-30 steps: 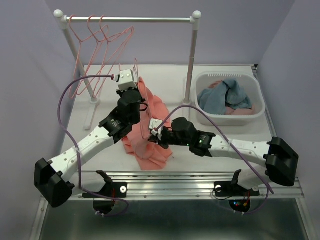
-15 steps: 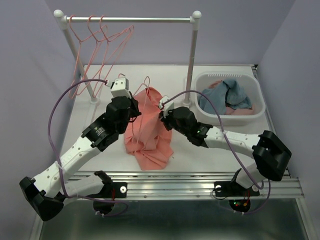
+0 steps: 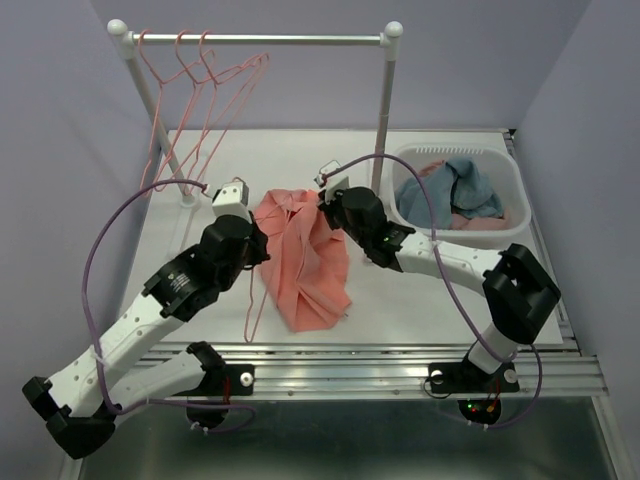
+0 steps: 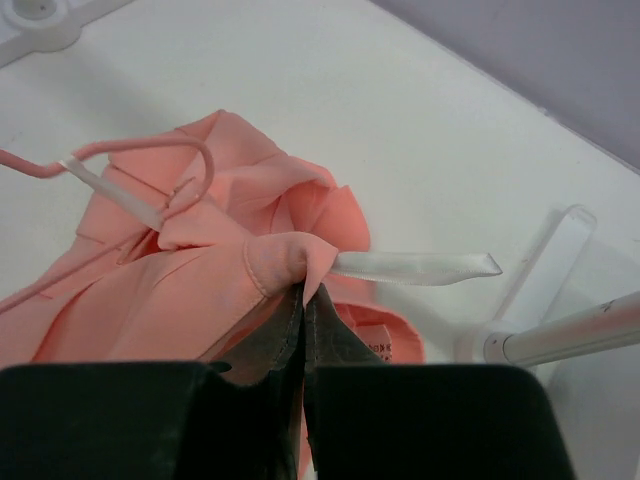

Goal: Remove the skirt from the hanger

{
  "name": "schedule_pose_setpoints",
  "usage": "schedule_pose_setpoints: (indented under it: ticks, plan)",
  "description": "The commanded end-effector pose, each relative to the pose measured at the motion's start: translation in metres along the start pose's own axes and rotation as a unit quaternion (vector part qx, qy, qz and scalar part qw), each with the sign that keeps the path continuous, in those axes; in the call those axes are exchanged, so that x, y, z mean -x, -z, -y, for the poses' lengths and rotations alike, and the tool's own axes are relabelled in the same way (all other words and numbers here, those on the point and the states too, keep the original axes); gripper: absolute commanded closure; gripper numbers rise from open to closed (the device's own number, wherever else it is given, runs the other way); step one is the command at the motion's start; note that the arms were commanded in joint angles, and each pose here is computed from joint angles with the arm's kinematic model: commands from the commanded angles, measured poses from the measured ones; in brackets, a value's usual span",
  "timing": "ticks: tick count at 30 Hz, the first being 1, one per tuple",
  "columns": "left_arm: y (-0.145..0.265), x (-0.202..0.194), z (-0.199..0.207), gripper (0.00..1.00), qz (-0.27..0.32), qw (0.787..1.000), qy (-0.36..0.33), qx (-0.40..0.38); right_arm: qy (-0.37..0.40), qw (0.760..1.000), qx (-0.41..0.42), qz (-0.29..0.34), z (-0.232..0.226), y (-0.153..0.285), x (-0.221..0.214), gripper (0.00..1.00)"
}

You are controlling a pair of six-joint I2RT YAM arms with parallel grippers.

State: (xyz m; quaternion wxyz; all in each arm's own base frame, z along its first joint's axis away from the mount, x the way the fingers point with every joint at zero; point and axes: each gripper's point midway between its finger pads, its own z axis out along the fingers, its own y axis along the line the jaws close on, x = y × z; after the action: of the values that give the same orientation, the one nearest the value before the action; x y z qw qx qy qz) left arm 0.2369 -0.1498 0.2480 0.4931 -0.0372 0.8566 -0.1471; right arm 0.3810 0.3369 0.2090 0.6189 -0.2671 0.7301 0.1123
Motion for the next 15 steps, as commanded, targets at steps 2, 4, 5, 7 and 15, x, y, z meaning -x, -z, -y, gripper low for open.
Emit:
schedule_pose_setpoints:
  ticks: [2, 4, 5, 7, 15]
  plan:
    - [0.028, 0.027, -0.008, 1.0, 0.05, 0.998, 0.039, -0.002, -0.007, 0.998, 0.064, 0.018, -0.015, 0.009, 0.008, 0.99]
    - [0.034, 0.036, -0.01, 1.0, 0.072, 0.996, 0.052, -0.007, -0.02, 0.991, 0.131, 0.004, -0.038, 0.025, -0.009, 0.99]
    - [0.036, 0.038, -0.007, 1.0, 0.077, 0.996, 0.052, -0.015, -0.012, 0.986, 0.166, 0.005, -0.048, 0.034, -0.011, 0.92]
    - [0.04, 0.044, -0.003, 1.0, 0.088, 0.994, 0.054, -0.033, -0.008, 0.978, 0.21, 0.008, -0.057, 0.055, -0.006, 0.43]
    - [0.047, 0.053, 0.004, 1.0, 0.092, 0.994, 0.043, -0.048, 0.014, 0.985, 0.166, 0.052, -0.026, 0.087, 0.04, 0.0]
